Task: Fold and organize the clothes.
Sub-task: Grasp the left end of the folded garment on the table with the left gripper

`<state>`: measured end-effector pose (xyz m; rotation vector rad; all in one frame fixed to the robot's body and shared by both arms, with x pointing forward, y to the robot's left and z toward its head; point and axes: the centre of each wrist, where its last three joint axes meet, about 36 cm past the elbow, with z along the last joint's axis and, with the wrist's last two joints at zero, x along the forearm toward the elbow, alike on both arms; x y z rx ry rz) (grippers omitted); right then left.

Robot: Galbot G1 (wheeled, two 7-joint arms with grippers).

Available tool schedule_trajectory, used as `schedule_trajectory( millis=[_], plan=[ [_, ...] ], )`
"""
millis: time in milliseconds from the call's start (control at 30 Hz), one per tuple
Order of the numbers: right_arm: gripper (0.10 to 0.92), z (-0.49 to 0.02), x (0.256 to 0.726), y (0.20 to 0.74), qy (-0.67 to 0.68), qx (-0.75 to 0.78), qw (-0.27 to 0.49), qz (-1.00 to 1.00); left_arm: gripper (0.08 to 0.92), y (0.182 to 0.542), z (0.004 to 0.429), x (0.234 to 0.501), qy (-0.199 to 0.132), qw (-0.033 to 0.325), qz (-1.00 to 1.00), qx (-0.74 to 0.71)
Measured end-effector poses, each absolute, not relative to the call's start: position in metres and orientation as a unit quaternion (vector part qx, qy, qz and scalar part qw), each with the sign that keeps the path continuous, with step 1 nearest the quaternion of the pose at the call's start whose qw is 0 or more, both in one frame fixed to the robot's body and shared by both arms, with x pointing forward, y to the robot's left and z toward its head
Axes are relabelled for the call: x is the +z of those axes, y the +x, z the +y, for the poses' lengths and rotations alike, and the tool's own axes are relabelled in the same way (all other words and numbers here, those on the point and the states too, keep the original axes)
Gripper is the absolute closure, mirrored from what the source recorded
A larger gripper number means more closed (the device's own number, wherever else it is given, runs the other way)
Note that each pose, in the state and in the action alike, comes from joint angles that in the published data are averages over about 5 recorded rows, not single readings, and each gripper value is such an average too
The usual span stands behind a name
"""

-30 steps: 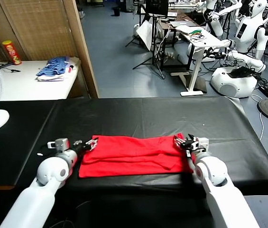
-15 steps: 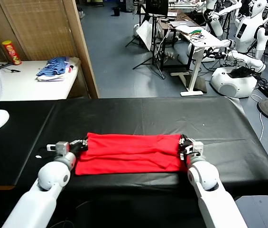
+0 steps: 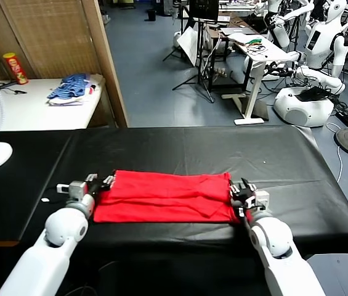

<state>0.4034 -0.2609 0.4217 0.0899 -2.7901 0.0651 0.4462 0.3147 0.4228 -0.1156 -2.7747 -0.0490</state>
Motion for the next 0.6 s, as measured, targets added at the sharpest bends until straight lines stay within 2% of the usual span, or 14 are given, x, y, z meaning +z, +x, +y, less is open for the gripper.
schedule_trajectory(
  millis=[67, 300, 600],
  plan=[
    [0.226, -0.263, 0.428, 0.395, 0.032, 0.021, 0.168, -0.985, 0.211, 0.442, 0.317, 0.426, -0.042, 0.184, -0.982, 0.001],
    [0.224, -0.262, 0.446, 0.375, 0.039, 0.016, 0.15, -0.988, 0.201, 0.419, 0.323, 0.429, -0.035, 0.191, -0.979, 0.059],
    [0.224, -0.251, 0.457, 0.372, 0.055, 0.015, 0.138, -0.989, 0.203, 0.38, 0.322, 0.398, -0.022, 0.218, -0.973, 0.065]
  ],
)
